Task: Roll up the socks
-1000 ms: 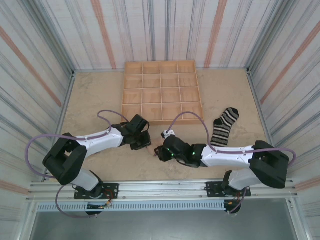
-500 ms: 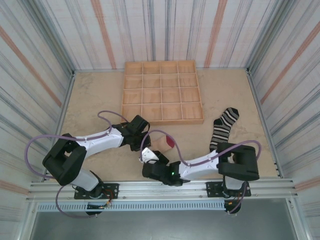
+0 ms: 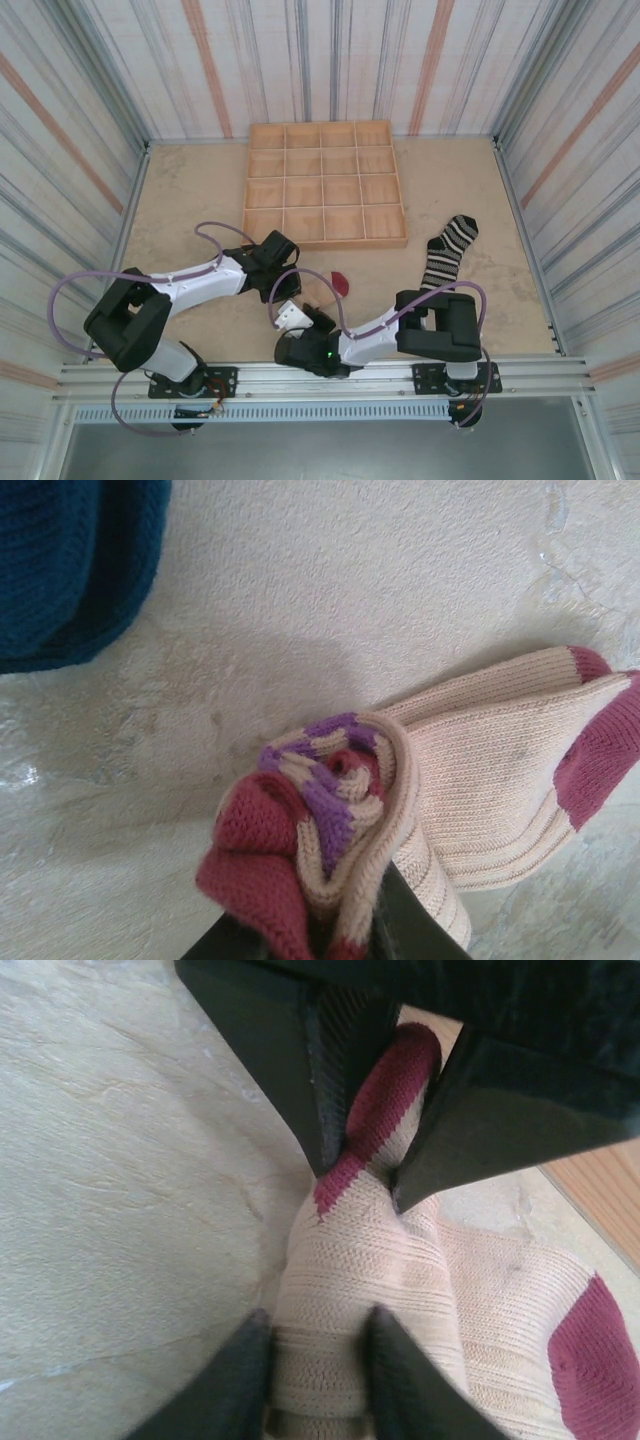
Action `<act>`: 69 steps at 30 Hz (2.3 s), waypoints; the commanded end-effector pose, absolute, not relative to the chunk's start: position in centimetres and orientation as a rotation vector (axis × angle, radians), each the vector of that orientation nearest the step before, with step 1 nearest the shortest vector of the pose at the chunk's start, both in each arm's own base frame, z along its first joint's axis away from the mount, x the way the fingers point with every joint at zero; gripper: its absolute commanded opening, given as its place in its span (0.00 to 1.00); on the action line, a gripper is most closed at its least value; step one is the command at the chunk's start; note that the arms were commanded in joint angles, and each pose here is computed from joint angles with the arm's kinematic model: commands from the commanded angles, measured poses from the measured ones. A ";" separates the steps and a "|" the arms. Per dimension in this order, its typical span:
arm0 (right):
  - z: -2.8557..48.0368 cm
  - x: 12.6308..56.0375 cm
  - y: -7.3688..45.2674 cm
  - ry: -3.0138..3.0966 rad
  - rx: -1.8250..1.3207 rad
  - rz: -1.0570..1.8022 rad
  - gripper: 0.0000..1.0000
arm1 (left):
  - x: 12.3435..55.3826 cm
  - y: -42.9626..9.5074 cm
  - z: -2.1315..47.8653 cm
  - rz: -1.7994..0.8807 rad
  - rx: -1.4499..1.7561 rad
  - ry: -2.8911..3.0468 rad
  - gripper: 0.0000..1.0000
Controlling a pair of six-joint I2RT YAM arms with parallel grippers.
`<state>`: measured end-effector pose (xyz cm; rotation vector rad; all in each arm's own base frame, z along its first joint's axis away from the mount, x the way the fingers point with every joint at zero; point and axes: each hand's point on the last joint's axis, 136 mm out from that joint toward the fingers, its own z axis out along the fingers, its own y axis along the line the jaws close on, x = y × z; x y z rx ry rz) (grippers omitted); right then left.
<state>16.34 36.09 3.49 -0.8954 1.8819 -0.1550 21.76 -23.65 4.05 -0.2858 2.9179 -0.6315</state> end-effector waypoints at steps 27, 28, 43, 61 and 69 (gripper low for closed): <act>-2.1 16.7 32.6 2.388 -0.555 0.567 0.00 | 22.4 -20.1 11.2 -0.922 -0.502 2.558 0.78; -2.0 16.7 32.6 2.407 -0.516 0.635 0.00 | 22.4 -20.0 11.2 -0.922 -0.503 2.556 0.78; -1.1 17.4 29.5 2.582 0.051 1.171 0.00 | 22.2 -20.4 9.8 -0.949 -0.511 2.578 0.77; -1.9 17.4 25.1 2.688 0.478 1.283 0.00 | 22.5 -23.1 8.4 -0.902 -0.384 2.649 0.72; -1.9 17.0 24.4 2.677 0.495 1.333 0.00 | 23.0 -25.1 7.8 -0.907 -0.324 2.673 0.68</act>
